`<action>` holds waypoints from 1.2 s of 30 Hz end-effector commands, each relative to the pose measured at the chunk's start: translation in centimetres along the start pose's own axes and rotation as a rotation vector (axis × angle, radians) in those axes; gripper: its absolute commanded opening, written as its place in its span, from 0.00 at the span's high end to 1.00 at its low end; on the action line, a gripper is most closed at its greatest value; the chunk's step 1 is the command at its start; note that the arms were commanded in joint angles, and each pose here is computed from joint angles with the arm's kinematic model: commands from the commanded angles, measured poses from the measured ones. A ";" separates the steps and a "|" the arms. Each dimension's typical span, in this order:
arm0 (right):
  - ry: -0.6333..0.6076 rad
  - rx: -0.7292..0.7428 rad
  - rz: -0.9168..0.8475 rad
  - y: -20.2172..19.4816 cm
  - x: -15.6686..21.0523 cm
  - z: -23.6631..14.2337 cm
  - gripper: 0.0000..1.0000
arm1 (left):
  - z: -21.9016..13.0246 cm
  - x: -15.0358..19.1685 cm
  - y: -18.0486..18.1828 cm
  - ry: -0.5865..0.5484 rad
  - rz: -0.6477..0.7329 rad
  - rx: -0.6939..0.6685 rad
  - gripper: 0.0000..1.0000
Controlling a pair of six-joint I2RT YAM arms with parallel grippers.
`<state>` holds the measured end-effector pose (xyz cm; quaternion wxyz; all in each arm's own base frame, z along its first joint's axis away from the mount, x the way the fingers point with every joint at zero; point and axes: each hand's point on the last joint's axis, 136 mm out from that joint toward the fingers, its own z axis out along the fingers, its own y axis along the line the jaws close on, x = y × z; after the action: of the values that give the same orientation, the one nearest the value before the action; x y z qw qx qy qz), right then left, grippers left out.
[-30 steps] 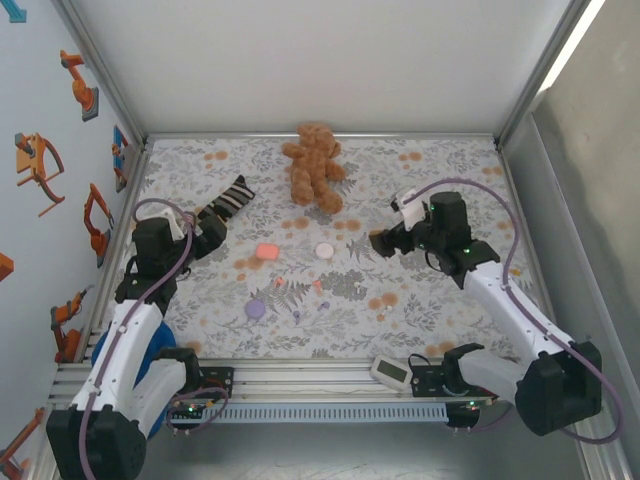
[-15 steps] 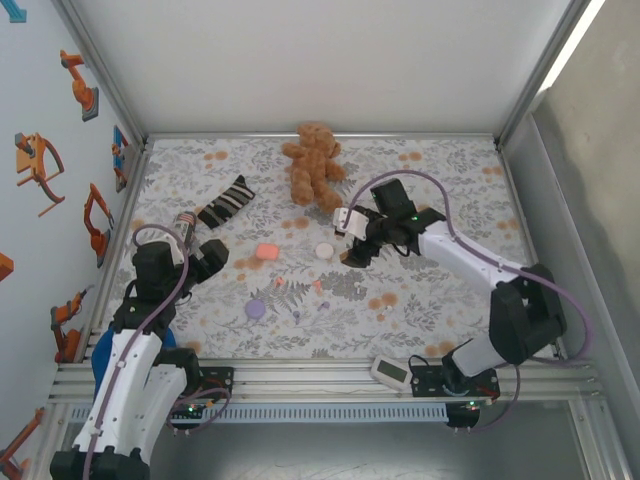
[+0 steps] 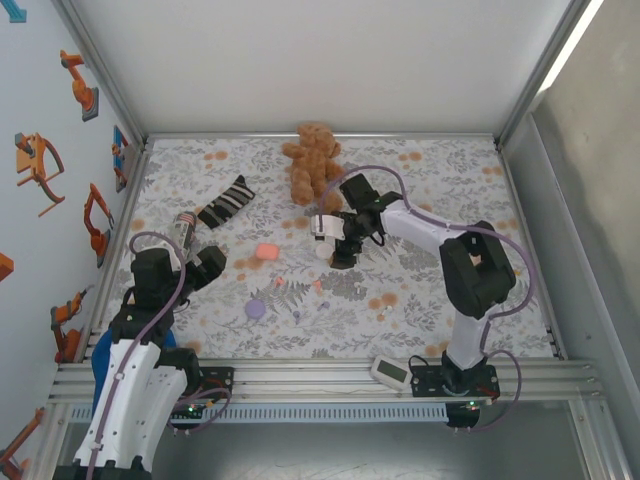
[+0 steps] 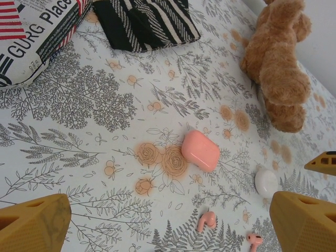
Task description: Insert the wireless bluetooth earbuds into the charging case
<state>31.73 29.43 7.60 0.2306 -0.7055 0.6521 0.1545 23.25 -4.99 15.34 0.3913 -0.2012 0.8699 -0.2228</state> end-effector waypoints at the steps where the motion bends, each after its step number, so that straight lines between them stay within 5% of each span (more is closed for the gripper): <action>1: 0.032 -0.047 -0.017 0.4 0.3 0.6 0.10 | -0.2 0.1 0.1 0.001 0.010 -0.006 0.04; 30: 0.175 -0.113 -0.042 -0.8 2.2 5.8 0.18 | 1.1 0.3 0.6 0.020 -0.007 -0.028 0.04; 36: 0.206 -0.133 -0.033 -0.7 2.7 6.0 0.39 | 1.2 0.4 0.6 0.025 -0.006 -0.032 0.04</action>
<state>33.24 30.72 1.92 0.1407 -0.7393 0.6459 0.1283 23.79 -4.98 14.34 0.3752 -0.2057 0.8779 -0.2151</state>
